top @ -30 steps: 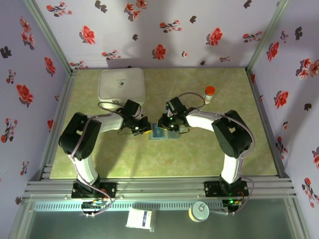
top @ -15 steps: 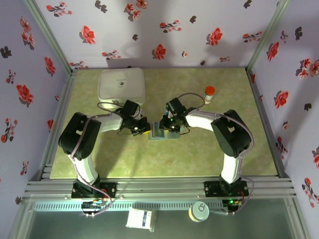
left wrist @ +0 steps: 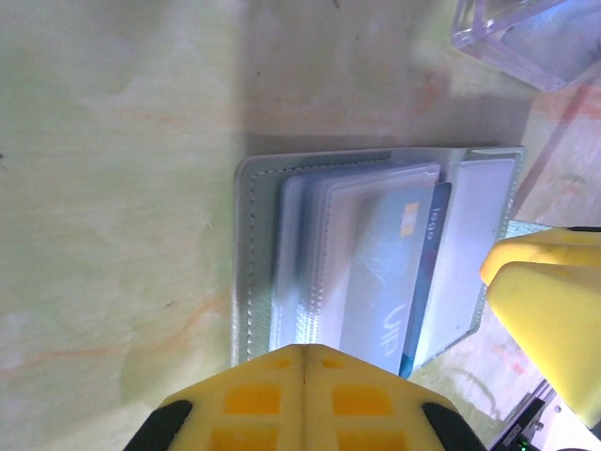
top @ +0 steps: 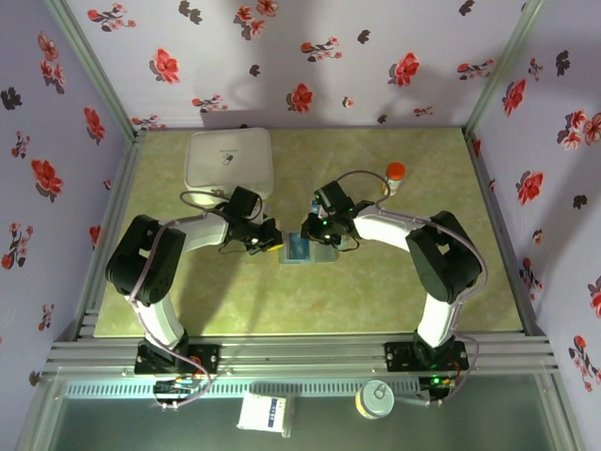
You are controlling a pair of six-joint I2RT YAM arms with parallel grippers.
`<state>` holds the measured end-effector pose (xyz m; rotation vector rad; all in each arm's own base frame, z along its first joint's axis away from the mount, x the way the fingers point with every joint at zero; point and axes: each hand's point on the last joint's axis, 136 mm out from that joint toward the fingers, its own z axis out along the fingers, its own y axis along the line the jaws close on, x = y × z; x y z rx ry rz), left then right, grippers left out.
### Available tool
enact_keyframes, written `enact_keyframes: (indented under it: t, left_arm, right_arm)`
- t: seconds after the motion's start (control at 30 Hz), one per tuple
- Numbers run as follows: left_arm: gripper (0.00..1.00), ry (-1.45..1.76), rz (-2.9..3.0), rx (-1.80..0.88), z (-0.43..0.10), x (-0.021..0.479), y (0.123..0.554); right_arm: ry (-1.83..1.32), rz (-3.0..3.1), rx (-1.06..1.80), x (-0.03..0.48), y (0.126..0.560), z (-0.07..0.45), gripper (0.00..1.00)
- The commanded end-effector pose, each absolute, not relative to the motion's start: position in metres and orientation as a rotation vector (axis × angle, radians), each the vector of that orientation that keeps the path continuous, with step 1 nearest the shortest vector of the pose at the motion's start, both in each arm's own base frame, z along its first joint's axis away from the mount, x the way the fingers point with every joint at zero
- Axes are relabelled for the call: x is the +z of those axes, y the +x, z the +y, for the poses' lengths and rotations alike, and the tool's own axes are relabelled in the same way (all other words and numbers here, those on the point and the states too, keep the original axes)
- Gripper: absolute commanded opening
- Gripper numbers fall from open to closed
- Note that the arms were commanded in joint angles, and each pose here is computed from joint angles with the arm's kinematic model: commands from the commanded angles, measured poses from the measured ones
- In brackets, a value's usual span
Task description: Take the credit cards out of the card holder
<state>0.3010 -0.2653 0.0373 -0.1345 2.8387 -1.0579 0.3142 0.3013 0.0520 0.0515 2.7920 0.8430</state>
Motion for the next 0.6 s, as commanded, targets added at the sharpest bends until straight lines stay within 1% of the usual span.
enact_keyframes:
  t: [0.0, 0.27, 0.57]
  left_arm:
    - [0.01, -0.083, 2.811, -1.083, -0.275, 0.053, 0.305]
    - [0.0, -0.051, 2.86, -1.071, -0.283, 0.037, 0.296]
    - [0.0, -0.062, 2.91, -1.027, -0.274, 0.016, 0.289]
  right_arm:
    - [0.034, 2.787, 0.894, 0.055, 0.309, 0.307, 0.25]
    - [0.05, 2.813, 1.001, 0.044, 0.303, 0.318, 0.24]
    - [0.062, 2.861, 0.959, 0.026, 0.298, 0.313, 0.24]
